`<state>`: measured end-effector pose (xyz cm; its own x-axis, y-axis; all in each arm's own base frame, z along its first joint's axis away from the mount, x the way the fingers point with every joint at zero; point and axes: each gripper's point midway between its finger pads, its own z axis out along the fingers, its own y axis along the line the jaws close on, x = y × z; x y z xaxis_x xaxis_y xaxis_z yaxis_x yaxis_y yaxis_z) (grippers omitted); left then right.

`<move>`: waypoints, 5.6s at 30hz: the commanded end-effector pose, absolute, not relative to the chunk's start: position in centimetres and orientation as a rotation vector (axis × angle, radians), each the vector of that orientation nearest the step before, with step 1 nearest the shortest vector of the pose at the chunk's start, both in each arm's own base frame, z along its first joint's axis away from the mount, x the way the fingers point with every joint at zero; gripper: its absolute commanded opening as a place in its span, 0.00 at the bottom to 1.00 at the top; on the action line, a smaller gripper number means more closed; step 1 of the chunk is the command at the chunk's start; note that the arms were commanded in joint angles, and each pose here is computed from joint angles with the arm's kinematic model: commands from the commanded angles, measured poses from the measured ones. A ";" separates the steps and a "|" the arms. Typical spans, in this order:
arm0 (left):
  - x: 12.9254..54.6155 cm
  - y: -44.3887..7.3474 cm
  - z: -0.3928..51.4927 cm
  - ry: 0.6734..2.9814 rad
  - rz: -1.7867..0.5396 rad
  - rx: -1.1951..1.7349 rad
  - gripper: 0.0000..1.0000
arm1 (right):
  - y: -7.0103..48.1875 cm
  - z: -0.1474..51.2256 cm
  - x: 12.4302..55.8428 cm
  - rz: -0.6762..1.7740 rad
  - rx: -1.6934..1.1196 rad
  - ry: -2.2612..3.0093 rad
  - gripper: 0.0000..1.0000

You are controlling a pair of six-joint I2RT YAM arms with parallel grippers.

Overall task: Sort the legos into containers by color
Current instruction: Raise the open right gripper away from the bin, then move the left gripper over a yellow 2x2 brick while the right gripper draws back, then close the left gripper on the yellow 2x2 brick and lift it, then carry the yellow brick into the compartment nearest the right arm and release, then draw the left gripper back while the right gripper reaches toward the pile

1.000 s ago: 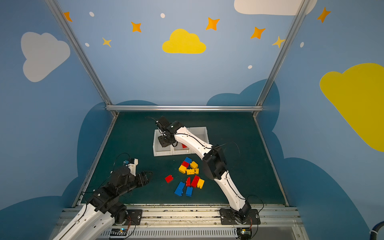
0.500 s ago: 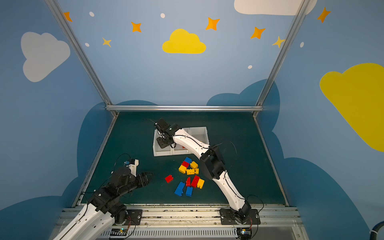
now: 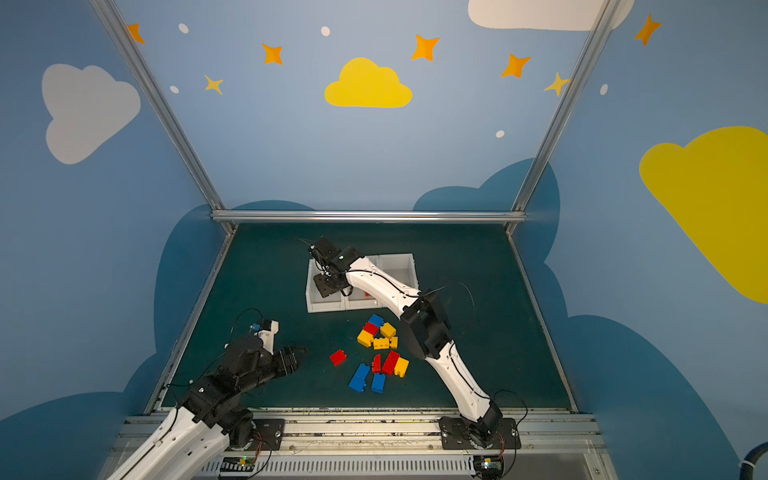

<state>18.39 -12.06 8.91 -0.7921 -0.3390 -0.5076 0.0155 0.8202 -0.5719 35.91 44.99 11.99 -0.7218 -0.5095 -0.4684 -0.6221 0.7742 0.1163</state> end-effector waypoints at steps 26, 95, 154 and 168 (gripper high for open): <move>20.0 -16.4 9.7 2.480 -0.769 0.094 0.63 | 23.4 14.9 27.0 0.269 -0.060 2.742 0.53; 24.9 -30.0 2.1 2.721 -0.511 0.902 0.49 | 16.6 13.8 23.9 0.302 0.203 2.698 0.52; 44.4 -40.2 11.4 2.524 -0.603 0.789 0.65 | 7.3 16.7 23.4 0.240 0.320 2.435 0.54; 40.0 -37.2 16.5 2.410 -0.673 0.776 0.67 | 7.2 16.9 22.2 0.279 0.348 2.447 0.53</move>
<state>40.34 -37.35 12.35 -0.7509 0.4250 -0.5055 0.6098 0.7402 -0.2834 22.75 7.41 17.17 -0.7448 0.3089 -0.5916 0.1663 0.9444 0.2837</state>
